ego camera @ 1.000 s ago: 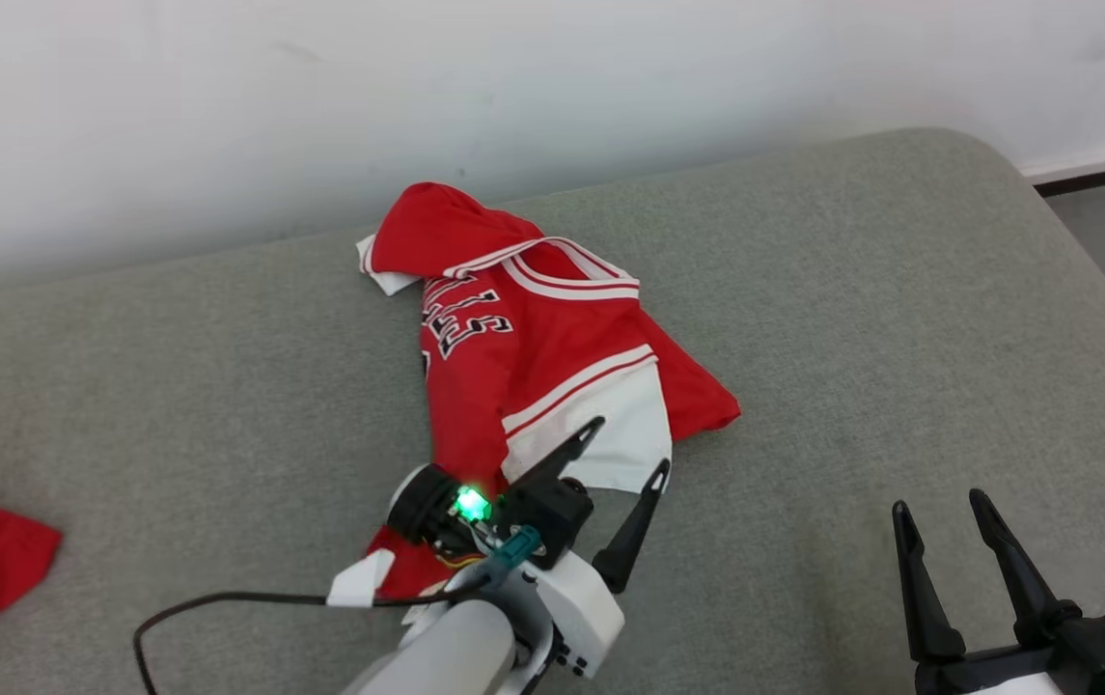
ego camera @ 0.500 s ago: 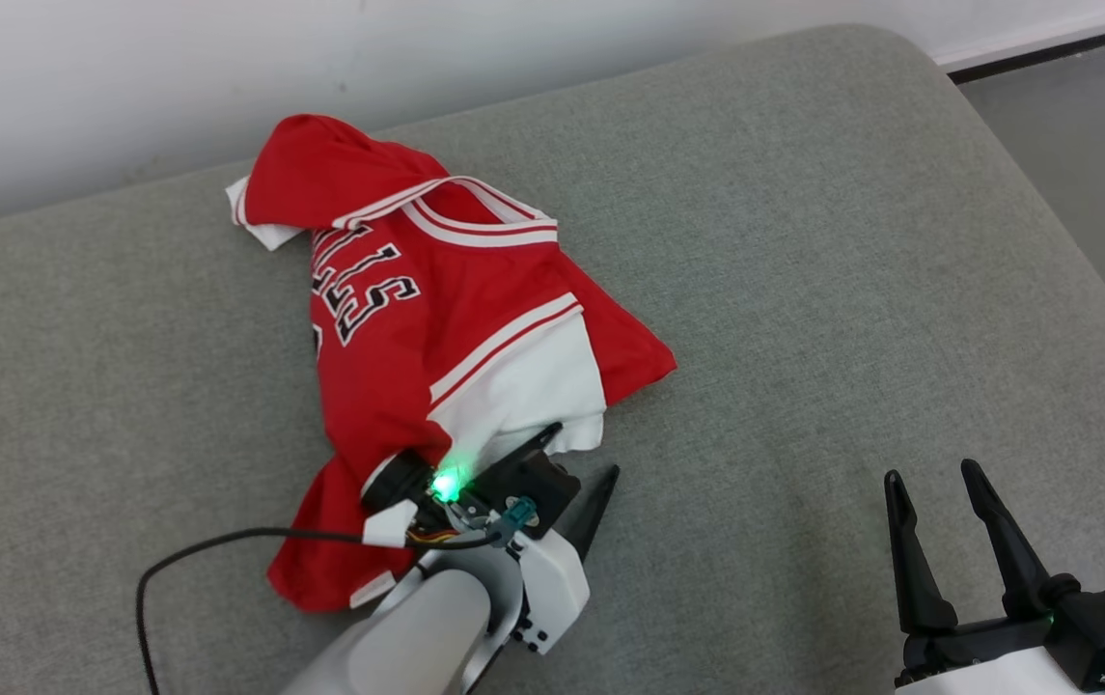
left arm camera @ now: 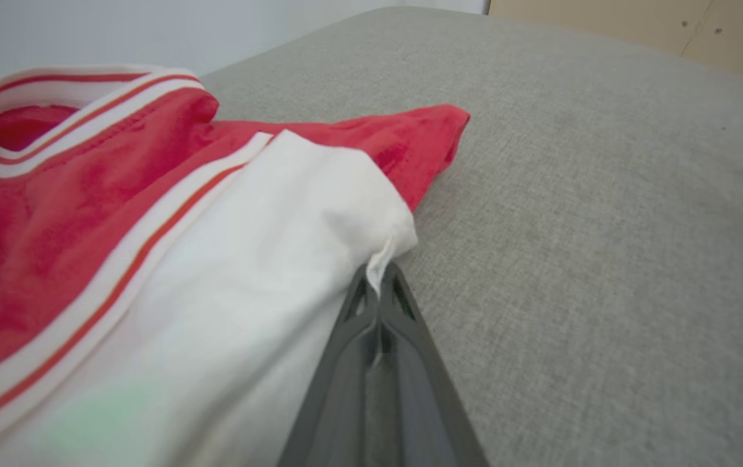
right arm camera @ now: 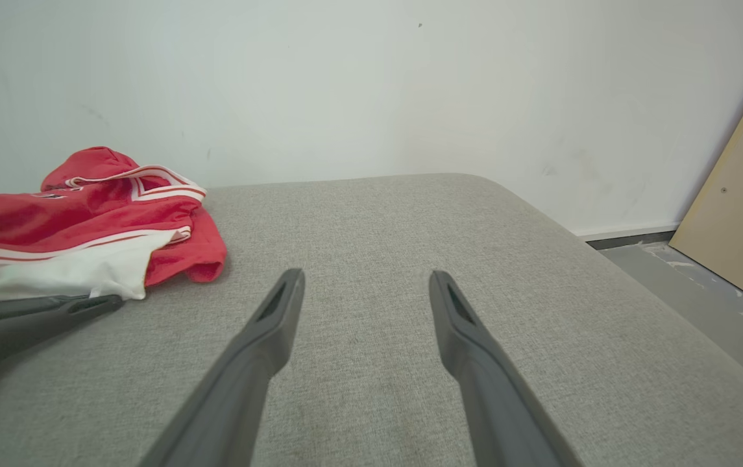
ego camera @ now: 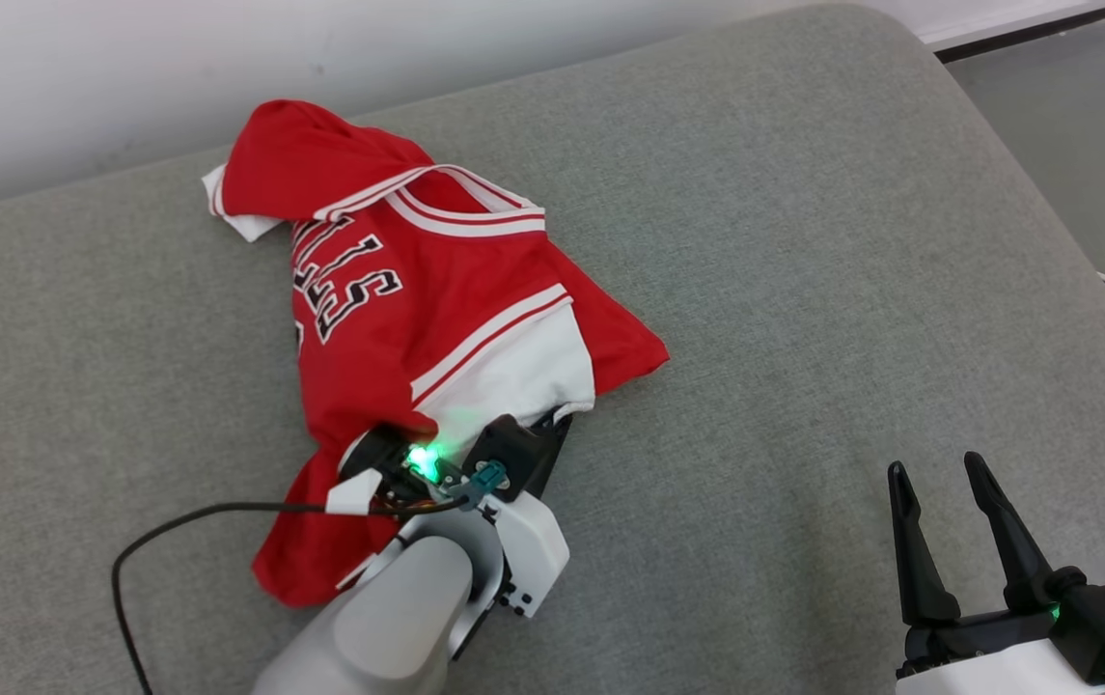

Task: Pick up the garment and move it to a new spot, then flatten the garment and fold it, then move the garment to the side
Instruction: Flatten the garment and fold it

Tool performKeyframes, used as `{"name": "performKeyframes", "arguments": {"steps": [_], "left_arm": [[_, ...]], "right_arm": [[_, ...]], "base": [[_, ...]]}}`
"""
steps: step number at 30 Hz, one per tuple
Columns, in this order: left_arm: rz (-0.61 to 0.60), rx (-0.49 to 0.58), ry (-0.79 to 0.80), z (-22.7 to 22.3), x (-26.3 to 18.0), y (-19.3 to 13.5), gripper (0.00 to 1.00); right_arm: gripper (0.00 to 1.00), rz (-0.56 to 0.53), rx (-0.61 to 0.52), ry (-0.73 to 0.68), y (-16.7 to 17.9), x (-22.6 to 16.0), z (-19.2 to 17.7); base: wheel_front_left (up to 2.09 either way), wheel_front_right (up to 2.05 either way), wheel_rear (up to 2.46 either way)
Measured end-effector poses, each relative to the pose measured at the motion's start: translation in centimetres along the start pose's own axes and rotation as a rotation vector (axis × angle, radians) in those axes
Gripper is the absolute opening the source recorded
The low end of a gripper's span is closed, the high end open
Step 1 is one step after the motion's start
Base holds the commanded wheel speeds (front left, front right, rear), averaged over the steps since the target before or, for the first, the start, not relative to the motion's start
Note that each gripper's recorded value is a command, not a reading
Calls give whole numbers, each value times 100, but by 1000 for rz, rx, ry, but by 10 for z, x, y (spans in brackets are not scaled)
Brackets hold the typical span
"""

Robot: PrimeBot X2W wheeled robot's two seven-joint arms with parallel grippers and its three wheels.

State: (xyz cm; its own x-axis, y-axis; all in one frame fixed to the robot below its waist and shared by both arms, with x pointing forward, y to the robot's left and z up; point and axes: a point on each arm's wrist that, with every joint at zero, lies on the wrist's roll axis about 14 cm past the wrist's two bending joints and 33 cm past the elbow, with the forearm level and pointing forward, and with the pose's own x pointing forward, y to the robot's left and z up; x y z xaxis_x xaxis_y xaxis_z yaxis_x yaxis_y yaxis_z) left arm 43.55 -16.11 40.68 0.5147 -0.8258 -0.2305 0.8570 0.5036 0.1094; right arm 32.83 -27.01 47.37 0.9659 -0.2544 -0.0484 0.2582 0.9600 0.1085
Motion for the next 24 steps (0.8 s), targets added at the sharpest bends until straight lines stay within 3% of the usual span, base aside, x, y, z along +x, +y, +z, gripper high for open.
{"name": "performKeyframes", "arguments": {"steps": [7, 11, 19, 24], "left_arm": [[20, -31, -22, 11, -6, 6, 0], [0, -85, -110, 43, -7, 2, 0], [-143, -113, -265, 126, -18, -45, 0], [-263, -111, -274, 149, -22, -89, 0]], "right_arm": [[100, 21, 9, -13, 6, 2, 3], [100, 27, 10, -25, 7, 1, 6], [100, 44, 21, -65, 11, -5, 17], [100, 25, 23, -84, 5, -13, 24]], "base": [[0, 0, 0], [0, 0, 0], [0, 0, 0], [0, 0, 0]]}}
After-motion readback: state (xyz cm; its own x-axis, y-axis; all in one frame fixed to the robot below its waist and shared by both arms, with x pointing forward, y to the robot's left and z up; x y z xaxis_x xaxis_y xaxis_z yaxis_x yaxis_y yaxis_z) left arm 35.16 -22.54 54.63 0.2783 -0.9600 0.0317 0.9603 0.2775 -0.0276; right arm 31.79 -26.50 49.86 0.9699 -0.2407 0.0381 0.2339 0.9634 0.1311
